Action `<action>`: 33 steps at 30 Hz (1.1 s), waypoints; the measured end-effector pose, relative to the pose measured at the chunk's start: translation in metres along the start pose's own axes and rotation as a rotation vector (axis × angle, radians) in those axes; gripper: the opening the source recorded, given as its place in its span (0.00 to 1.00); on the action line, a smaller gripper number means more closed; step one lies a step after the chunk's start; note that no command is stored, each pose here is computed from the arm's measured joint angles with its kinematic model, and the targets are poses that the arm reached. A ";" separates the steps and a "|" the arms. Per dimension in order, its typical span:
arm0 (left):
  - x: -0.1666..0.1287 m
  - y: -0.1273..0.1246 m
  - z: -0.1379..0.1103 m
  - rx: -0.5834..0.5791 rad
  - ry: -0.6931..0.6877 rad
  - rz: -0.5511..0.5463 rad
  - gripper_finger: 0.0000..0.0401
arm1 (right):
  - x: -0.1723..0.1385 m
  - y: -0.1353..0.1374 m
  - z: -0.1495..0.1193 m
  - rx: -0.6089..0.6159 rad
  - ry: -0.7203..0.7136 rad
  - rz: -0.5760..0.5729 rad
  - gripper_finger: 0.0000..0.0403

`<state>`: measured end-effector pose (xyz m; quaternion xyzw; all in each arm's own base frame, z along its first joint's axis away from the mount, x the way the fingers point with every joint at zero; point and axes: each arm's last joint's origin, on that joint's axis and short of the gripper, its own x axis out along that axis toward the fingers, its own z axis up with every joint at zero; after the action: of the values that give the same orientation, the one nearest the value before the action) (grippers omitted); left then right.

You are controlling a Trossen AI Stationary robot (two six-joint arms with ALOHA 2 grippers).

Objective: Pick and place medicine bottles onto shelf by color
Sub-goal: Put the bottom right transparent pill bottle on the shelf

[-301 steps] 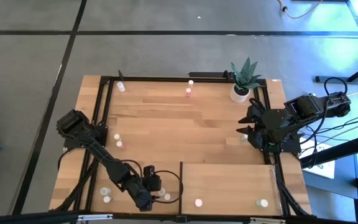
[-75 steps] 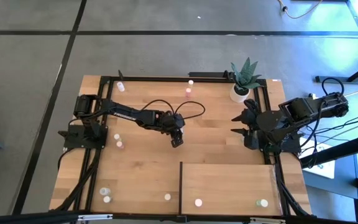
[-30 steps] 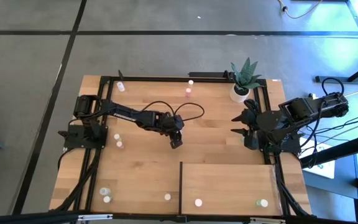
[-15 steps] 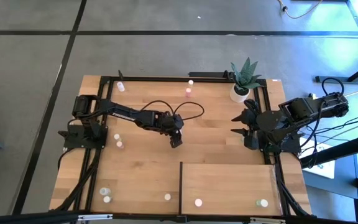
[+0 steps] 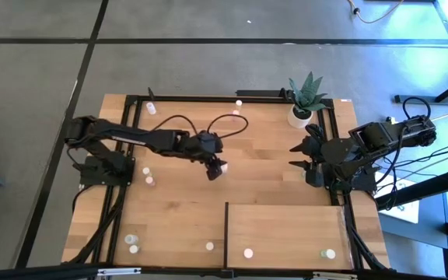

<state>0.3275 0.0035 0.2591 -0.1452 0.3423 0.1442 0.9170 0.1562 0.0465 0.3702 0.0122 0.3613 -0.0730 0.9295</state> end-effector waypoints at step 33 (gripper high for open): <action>-0.056 -0.042 -0.007 -0.077 -0.130 -0.071 0.57 | 0.006 0.008 0.025 -0.080 -0.195 0.049 0.48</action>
<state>0.2982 -0.0471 0.2990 -0.1828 0.2710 0.1338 0.9356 0.1785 0.0518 0.3837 -0.0232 0.2713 -0.0366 0.9615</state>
